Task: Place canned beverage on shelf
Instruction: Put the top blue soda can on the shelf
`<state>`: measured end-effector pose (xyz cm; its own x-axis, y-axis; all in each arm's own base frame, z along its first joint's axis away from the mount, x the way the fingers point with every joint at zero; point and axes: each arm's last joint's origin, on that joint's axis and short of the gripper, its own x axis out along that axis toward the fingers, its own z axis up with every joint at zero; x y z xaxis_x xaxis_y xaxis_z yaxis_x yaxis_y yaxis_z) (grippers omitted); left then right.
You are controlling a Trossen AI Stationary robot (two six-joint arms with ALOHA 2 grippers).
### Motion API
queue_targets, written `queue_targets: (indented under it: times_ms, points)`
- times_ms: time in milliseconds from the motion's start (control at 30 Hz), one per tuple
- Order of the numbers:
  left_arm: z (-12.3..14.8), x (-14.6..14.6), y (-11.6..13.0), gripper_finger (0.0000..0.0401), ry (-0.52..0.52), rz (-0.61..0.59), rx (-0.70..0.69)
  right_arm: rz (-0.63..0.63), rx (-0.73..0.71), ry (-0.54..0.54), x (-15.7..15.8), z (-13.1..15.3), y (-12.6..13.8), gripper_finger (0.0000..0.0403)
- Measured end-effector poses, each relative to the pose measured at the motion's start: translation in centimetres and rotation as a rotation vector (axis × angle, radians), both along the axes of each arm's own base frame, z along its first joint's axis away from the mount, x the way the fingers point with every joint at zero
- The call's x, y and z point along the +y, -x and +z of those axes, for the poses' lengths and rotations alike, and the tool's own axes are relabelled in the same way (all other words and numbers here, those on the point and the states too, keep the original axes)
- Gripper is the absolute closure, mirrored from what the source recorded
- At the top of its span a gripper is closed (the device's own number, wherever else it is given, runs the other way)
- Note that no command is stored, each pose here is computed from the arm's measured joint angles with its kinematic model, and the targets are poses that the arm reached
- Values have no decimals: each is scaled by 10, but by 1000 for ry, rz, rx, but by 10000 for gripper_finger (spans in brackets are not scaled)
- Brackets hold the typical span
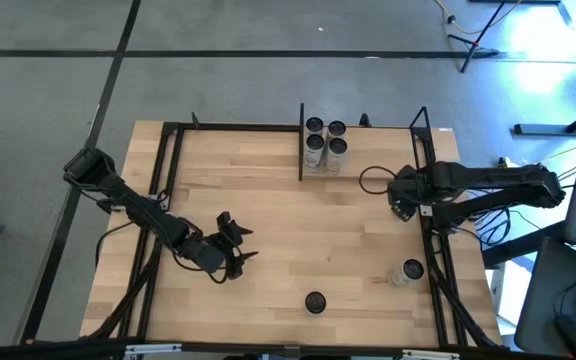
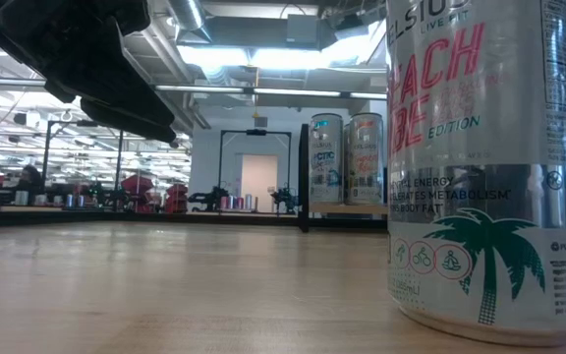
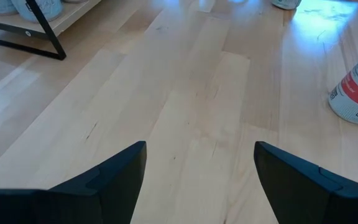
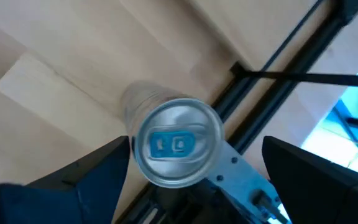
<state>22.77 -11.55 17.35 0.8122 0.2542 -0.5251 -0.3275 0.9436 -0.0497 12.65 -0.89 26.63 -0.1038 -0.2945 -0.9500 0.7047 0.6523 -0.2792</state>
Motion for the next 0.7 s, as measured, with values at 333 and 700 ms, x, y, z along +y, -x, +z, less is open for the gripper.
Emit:
queue_targets:
  times_ms: [333,700]
  points:
    - [0,0,0,110,0,0,0,45,-18,-64,-1,-17,-5,55]
    - [0,0,0,110,-4,-2,2,68,7,-76,0,-32,-7,117]
